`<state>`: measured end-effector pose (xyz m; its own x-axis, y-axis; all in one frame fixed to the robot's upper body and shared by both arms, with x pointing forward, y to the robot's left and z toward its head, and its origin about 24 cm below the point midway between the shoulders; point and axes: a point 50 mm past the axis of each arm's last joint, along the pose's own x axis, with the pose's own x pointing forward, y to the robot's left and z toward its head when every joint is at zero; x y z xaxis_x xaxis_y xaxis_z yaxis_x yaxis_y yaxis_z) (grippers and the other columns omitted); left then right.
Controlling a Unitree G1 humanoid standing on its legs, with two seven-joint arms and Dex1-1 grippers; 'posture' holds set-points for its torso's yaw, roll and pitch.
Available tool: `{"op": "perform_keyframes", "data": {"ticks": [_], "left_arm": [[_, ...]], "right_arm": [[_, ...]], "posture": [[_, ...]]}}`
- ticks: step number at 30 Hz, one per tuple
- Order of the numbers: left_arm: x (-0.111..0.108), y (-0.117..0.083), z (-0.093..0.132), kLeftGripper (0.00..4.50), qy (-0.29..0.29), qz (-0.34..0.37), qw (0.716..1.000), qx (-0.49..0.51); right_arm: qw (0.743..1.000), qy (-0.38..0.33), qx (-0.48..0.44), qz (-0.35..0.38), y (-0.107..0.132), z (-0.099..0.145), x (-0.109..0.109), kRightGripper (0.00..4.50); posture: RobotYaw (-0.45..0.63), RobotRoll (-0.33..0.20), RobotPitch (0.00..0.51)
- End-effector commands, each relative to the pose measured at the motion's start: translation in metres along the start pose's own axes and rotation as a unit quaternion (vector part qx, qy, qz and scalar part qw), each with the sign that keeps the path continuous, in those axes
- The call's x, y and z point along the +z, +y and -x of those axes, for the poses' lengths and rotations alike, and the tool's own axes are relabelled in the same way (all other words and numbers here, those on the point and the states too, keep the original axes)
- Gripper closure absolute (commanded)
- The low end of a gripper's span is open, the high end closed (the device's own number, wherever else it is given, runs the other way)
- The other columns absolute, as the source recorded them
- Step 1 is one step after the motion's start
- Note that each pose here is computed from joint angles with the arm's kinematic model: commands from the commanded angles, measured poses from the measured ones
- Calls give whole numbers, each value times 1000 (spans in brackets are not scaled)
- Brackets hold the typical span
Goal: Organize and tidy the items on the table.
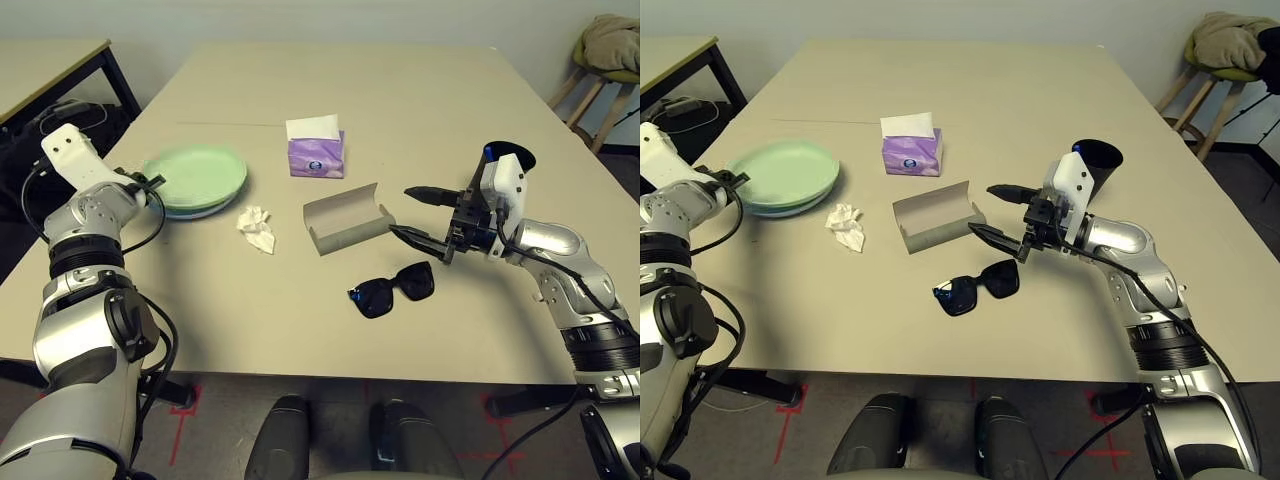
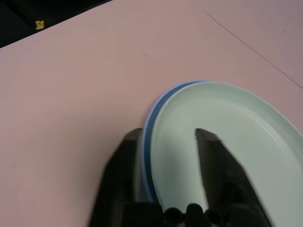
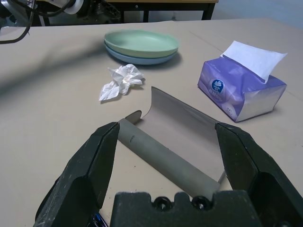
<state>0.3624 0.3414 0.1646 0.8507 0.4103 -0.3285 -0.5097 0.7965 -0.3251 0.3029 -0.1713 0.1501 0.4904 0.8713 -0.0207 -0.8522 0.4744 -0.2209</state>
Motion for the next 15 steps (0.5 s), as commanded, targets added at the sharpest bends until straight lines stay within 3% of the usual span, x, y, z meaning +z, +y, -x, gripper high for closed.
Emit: {"op": "perform_keyframes", "data": {"ticks": [1,3,11,15], "left_arm": [[-5,-1,0,693,-10,-31,999,-6],[-1,-7,2,45,-21,-50,998,-34],[7,-16,11,45,-57,-169,972,-151],[9,-21,20,45,-28,-200,945,-259]], "right_arm": [[1000,-9,1,14,0,0,8,0],[1000,-9,1,15,0,0,9,0],[1000,-11,1,18,-2,-2,14,0],[1000,-11,2,19,-2,-3,15,0]], "posture": [[166,0,70],[168,0,70],[174,0,69],[177,0,72]]}}
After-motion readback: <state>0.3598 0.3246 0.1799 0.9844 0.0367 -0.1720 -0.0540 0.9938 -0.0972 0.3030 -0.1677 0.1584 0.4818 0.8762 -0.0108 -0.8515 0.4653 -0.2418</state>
